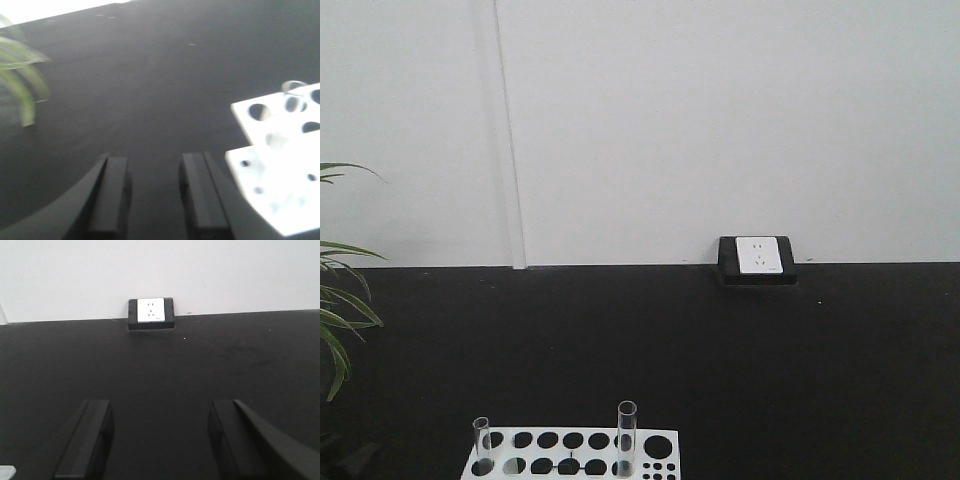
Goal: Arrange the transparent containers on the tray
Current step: 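Lower the left gripper around the clear glass tube in the rack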
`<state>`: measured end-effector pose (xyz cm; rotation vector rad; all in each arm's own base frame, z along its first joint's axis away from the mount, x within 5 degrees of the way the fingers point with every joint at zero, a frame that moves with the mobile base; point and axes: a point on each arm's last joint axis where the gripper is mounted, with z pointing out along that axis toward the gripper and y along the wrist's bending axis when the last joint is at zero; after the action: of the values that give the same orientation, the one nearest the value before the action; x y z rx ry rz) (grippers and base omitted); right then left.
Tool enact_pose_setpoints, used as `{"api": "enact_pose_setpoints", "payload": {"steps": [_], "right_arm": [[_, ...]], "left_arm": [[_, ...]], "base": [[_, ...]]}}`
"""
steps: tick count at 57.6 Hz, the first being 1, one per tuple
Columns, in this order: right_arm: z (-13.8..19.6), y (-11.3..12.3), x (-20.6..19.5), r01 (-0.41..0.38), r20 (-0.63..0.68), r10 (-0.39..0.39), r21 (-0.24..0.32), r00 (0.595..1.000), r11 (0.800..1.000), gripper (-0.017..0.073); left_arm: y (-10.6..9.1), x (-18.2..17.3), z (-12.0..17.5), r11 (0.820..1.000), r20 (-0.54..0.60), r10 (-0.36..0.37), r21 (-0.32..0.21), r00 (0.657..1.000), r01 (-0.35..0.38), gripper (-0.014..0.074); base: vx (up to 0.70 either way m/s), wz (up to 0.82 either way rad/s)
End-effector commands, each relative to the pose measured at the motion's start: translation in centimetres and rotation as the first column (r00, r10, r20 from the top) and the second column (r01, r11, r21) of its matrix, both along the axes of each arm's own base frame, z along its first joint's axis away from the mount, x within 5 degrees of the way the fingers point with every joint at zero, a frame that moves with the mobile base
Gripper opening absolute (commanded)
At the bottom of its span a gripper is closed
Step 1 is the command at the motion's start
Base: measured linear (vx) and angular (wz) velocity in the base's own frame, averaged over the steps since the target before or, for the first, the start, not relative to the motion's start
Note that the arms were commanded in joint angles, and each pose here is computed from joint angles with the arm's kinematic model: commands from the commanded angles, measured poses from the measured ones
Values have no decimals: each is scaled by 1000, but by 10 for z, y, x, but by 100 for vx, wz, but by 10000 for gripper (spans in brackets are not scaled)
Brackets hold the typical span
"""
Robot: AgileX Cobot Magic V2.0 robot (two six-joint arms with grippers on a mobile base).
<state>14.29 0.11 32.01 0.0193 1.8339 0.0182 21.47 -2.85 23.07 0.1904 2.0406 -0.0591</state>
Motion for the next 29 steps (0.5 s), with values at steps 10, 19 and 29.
{"api": "enact_pose_setpoints", "payload": {"steps": [10,19,29], "right_arm": [[17,0,3,0,109,1,-6,994,1000,488],[17,0,3,0,109,1,-6,994,1000,488],[17,0,3,0,109,1,-6,994,1000,488]], "left_arm": [[-34,21,-2,990,137,-124,-46,983,132,437],[-47,24,-9,982,139,-174,-50,975,183,437],[-58,29,-14,972,199,-208,-65,958,225,437]], "base": [[0,0],[0,0],[0,0]]}}
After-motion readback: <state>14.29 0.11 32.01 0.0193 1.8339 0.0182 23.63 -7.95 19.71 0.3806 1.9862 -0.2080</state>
